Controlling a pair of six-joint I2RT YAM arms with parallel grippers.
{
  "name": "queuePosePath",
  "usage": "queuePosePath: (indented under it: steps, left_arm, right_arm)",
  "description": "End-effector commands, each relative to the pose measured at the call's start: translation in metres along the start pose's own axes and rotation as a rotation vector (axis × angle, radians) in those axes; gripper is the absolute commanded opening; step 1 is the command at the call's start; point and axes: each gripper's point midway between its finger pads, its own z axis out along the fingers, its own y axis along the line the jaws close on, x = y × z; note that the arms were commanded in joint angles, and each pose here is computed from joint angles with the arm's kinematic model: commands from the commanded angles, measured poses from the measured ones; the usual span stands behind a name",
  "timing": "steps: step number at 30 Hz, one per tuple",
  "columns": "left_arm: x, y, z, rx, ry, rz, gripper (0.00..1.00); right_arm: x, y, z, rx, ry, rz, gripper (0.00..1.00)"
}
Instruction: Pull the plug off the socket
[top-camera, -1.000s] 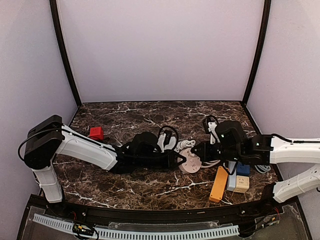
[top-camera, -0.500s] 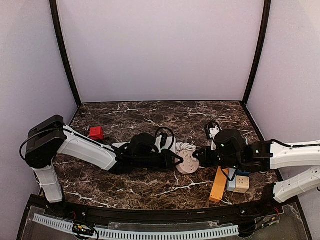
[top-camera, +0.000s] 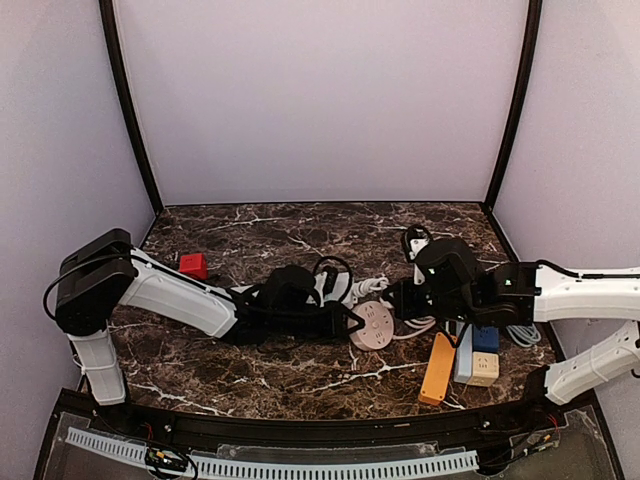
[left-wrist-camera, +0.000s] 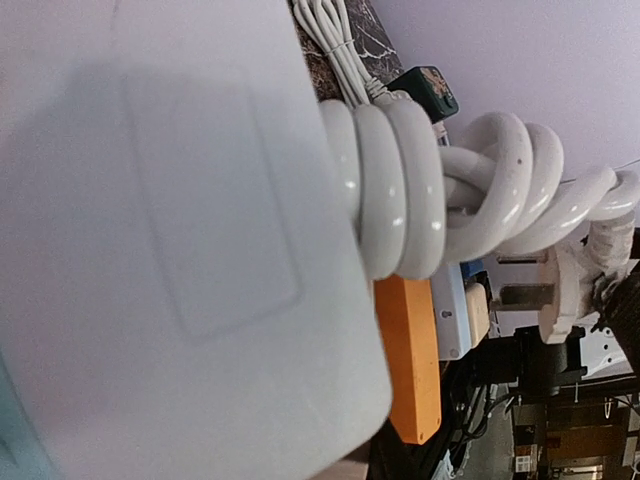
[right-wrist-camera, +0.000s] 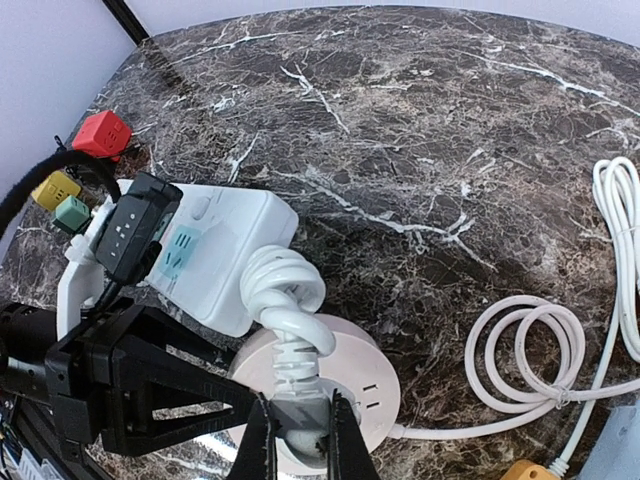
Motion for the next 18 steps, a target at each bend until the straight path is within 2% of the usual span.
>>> queuePosePath:
  steps: [1, 5, 6, 10, 18]
  left_arm:
    - [0.021, 0.017, -0.002, -0.052, 0.063, 0.025, 0.18]
    - [0.025, 0.018, -0.003, -0.063, 0.072, 0.052, 0.37]
    - [0.025, 0.017, -0.004, -0.066, 0.070, 0.059, 0.45]
    - [0.018, 0.021, -0.013, -0.117, 0.043, 0.111, 0.68]
    - [-0.002, 0.019, -0.047, -0.202, -0.033, 0.202, 0.84]
  right_arm:
    - [-0.027, 0.005, 0.001, 0.030, -0.049, -0.022, 0.00]
    - [-0.033, 0.005, 0.006, 0.037, -0.040, -0.029, 0.00]
    - [-0.035, 0.005, 0.007, 0.040, -0.039, -0.031, 0.00]
    - [-0.040, 0.004, 0.008, 0.037, -0.041, -0.022, 0.00]
    - [-0.057, 0.001, 0.014, 0.046, -0.051, -0.017, 0.00]
